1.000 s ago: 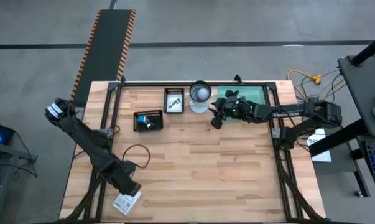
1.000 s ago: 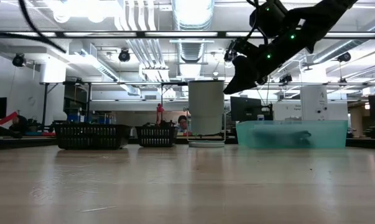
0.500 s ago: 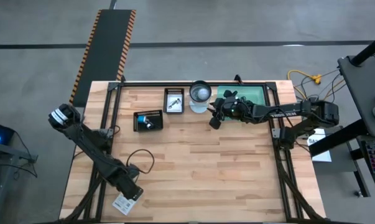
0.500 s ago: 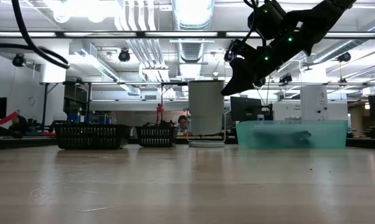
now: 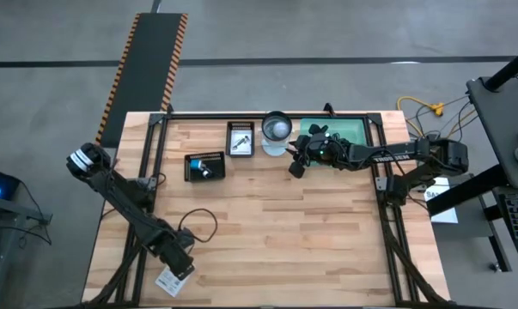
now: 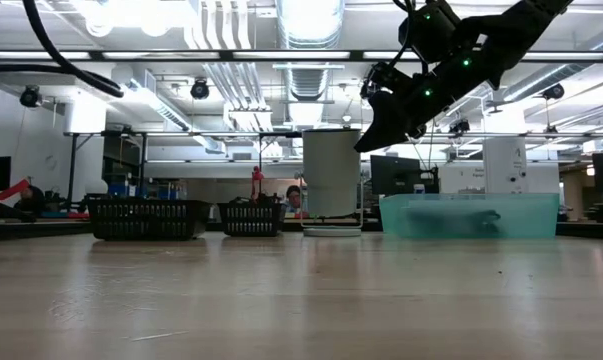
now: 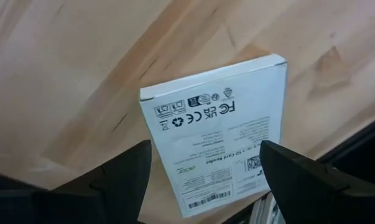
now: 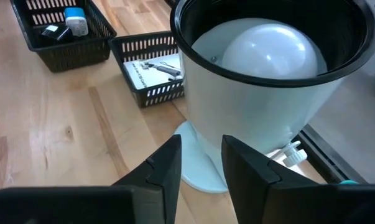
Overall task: Pick and place items into bin
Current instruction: Put the white box into the top black bin
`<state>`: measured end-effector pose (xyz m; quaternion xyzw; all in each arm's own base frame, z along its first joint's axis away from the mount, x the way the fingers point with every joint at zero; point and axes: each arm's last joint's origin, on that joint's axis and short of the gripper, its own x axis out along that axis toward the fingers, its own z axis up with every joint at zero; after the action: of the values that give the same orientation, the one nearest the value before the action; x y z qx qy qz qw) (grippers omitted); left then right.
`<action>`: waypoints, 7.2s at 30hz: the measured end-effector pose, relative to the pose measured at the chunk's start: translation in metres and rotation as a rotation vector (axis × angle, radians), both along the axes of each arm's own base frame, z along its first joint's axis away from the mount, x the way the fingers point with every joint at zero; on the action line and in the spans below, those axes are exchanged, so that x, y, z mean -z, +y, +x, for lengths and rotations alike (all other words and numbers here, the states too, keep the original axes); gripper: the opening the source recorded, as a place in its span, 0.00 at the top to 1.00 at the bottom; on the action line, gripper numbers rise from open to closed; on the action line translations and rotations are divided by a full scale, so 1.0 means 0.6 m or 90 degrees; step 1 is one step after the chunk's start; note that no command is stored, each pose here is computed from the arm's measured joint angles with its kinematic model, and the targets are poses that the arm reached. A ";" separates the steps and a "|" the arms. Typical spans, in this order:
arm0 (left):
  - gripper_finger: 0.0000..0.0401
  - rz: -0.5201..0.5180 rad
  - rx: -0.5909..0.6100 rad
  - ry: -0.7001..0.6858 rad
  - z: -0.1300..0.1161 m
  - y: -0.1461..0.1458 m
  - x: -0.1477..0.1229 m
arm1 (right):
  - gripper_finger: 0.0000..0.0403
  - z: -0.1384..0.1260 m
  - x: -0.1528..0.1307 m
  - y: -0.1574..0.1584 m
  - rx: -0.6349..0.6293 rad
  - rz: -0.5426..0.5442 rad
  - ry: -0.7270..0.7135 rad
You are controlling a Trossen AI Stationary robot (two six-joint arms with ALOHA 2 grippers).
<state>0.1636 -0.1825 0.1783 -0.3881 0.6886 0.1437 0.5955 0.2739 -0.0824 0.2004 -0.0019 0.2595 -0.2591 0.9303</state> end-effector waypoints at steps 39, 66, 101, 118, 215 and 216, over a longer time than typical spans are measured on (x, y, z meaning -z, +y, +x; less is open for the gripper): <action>0.54 0.009 0.543 -0.279 -0.008 0.019 0.058 | 0.76 0.000 0.000 0.000 0.035 0.053 -0.034; 0.98 -0.114 0.562 -0.292 -0.020 0.023 0.084 | 0.78 0.000 0.000 0.000 0.035 0.052 -0.034; 1.00 -0.076 0.477 -0.362 -0.018 0.083 0.013 | 0.82 0.000 0.000 0.000 0.031 0.047 -0.031; 1.00 0.142 0.412 -0.451 -0.045 0.140 -0.101 | 0.82 0.000 0.000 0.000 0.031 0.048 -0.030; 1.00 0.000 -0.120 -0.202 -0.050 0.099 0.117 | 0.64 0.349 0.077 0.357 -0.891 -0.445 0.032; 1.00 0.009 -0.127 -0.211 -0.049 0.099 0.117 | 0.65 0.349 0.077 0.357 -0.888 -0.444 0.034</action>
<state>0.1339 -0.1229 0.1080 -0.4686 0.5380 0.1407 0.6864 0.4833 0.1320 0.1542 -0.4633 0.1242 0.3195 0.8172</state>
